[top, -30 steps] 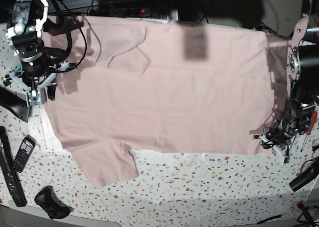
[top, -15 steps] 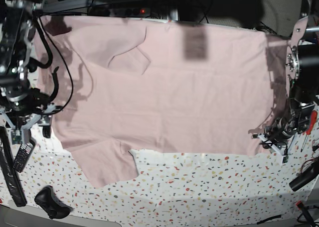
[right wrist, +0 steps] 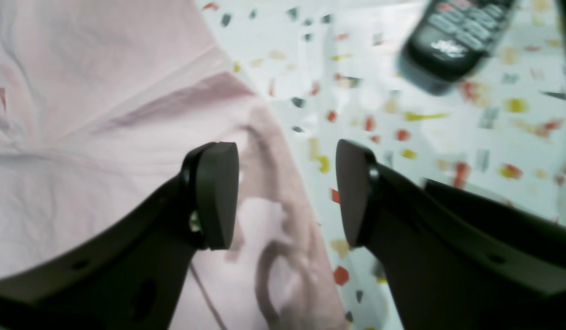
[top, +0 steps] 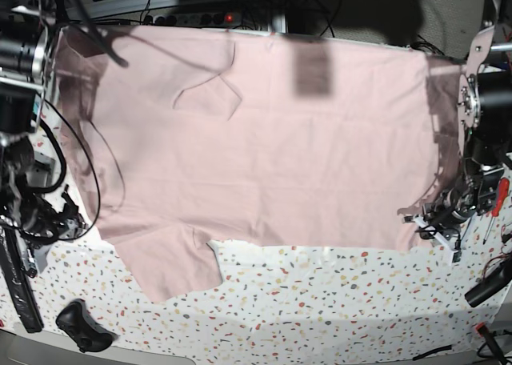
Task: Fold the T-shirt properly
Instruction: 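Fold the shirt over with both grippers, laying the edge past the hem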
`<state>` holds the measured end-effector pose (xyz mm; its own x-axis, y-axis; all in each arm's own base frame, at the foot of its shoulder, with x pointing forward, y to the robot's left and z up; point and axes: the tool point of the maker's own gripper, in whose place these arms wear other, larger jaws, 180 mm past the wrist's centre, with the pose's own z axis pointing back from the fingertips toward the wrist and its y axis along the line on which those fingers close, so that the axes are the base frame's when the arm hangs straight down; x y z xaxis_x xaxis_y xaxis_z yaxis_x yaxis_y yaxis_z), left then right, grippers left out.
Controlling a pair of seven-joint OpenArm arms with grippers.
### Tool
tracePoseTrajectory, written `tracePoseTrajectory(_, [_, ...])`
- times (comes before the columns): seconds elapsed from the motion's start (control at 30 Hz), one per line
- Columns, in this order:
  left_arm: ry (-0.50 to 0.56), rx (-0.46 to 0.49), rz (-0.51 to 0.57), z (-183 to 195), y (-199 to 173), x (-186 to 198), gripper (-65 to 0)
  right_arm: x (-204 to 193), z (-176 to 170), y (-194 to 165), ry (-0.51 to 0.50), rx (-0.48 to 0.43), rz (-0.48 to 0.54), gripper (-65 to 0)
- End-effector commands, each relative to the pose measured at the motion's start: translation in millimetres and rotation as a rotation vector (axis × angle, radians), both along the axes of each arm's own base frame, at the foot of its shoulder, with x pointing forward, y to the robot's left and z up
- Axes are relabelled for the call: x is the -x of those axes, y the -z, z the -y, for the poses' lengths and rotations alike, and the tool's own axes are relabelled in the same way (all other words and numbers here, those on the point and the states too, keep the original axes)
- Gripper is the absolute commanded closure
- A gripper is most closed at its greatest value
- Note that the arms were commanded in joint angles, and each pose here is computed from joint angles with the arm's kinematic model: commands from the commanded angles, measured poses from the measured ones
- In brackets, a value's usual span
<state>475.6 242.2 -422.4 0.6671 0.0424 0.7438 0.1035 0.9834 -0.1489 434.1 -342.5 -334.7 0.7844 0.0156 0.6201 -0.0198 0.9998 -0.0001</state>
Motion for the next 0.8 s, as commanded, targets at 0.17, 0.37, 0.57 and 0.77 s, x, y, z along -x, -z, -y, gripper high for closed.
tracePoseTrajectory(0.17, [0.002,-0.007,0.028,-4,-15,-11,0.0,-42,4,-23,-0.005,0.028,0.049,-33.1])
tracePoseTrajectory(0.37, [0.002,-0.007,0.028,-4,-15,-11,0.0,-49,1,-3,0.001,0.064,-0.015,-33.1])
tracePoseTrajectory(0.57, [0.002,-0.007,0.028,-5,-15,-11,0.0,-40,3,24,0.009,0.091,-0.063,-33.0])
tracePoseTrajectory(0.77, [0.002,-0.007,0.028,-5,-15,-11,0.0,-34,5,33,0.013,0.096,-0.084,-32.9])
